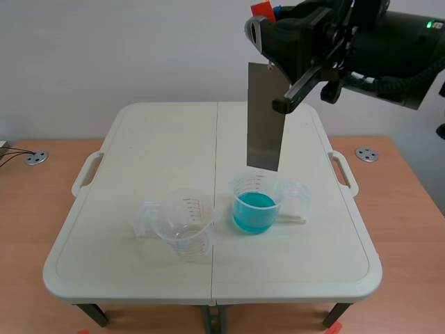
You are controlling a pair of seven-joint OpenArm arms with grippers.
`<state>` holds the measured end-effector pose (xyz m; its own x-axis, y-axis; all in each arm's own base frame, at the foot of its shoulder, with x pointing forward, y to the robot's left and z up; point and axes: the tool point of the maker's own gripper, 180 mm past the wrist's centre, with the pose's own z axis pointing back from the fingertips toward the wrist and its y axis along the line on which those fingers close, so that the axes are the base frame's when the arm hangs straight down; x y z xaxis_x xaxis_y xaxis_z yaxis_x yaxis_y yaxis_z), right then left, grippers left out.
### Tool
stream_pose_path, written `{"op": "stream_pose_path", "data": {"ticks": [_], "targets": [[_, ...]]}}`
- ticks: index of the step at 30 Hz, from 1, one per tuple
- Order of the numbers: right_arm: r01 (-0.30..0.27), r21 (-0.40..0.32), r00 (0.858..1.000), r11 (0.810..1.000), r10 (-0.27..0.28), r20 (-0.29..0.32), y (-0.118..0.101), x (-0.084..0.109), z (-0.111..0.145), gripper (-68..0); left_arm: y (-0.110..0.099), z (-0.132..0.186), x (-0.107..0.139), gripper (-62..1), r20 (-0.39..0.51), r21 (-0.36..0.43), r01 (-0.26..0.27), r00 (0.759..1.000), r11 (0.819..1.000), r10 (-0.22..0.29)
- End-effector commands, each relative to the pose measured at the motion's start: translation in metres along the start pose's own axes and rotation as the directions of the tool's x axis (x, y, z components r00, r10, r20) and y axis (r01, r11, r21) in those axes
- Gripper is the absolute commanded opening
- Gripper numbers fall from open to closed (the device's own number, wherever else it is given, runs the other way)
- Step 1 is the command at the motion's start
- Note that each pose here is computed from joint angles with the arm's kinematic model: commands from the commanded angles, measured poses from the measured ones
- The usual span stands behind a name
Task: Hold the metal plate by the orange handle, dip it into the blue solution, take it out and point at it, then put the plate back in the beaker on the left.
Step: 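Point at the plate with the left hand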
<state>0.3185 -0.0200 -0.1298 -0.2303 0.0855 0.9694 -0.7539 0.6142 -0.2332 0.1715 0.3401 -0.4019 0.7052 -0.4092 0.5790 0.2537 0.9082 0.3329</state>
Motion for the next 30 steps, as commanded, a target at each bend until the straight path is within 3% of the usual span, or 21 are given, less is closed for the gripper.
{"op": "stream_pose_path", "data": {"ticks": [1,4,7,9,12,16,19,23,30], "targets": [[-0.017,-0.020,0.999,1.000,0.018,0.038,-0.010,0.012,0.002,-66.2,0.018,0.004,0.016,-59.7,0.068,0.036,-0.009,0.998,0.999,0.006],[-0.029,-0.011,0.998,1.000,0.030,0.047,-0.010,0.014,0.004,-66.2,0.046,0.009,0.044,-59.7,0.172,0.094,-0.048,0.985,0.994,0.031],[-0.037,0.004,0.998,0.999,0.037,0.056,-0.009,0.015,0.005,-66.2,0.065,0.011,0.073,-59.7,0.252,0.122,-0.041,0.968,0.992,0.009],[-0.036,0.004,0.998,0.999,0.035,0.052,-0.010,0.014,0.005,-66.2,0.071,0.013,0.095,-59.7,0.307,0.122,-0.019,0.951,0.992,-0.019],[-0.031,-0.005,0.999,1.000,0.031,0.043,-0.016,0.009,0.004,-66.2,0.070,0.019,0.134,-59.7,0.418,0.080,0.014,0.907,0.997,-0.047],[-0.021,-0.008,0.999,1.000,0.021,0.028,-0.022,0.002,0.004,-66.2,0.052,0.027,0.178,-59.7,0.520,-0.023,0.100,0.851,0.995,-0.073],[-0.020,0.002,0.999,1.000,0.019,0.025,-0.023,0.000,0.003,-66.2,0.029,0.026,0.199,-59.7,0.558,-0.107,0.176,0.825,0.979,-0.087],[-0.025,-0.002,0.999,1.000,0.025,0.028,-0.026,0.001,0.002,-66.2,-0.012,0.019,0.214,-59.7,0.582,-0.221,0.264,0.808,0.939,-0.090],[-0.034,-0.005,0.999,0.999,0.035,0.038,-0.030,0.005,0.000,-66.2,-0.085,0.009,0.246,-59.7,0.642,-0.340,0.381,0.762,0.860,-0.084]]}}
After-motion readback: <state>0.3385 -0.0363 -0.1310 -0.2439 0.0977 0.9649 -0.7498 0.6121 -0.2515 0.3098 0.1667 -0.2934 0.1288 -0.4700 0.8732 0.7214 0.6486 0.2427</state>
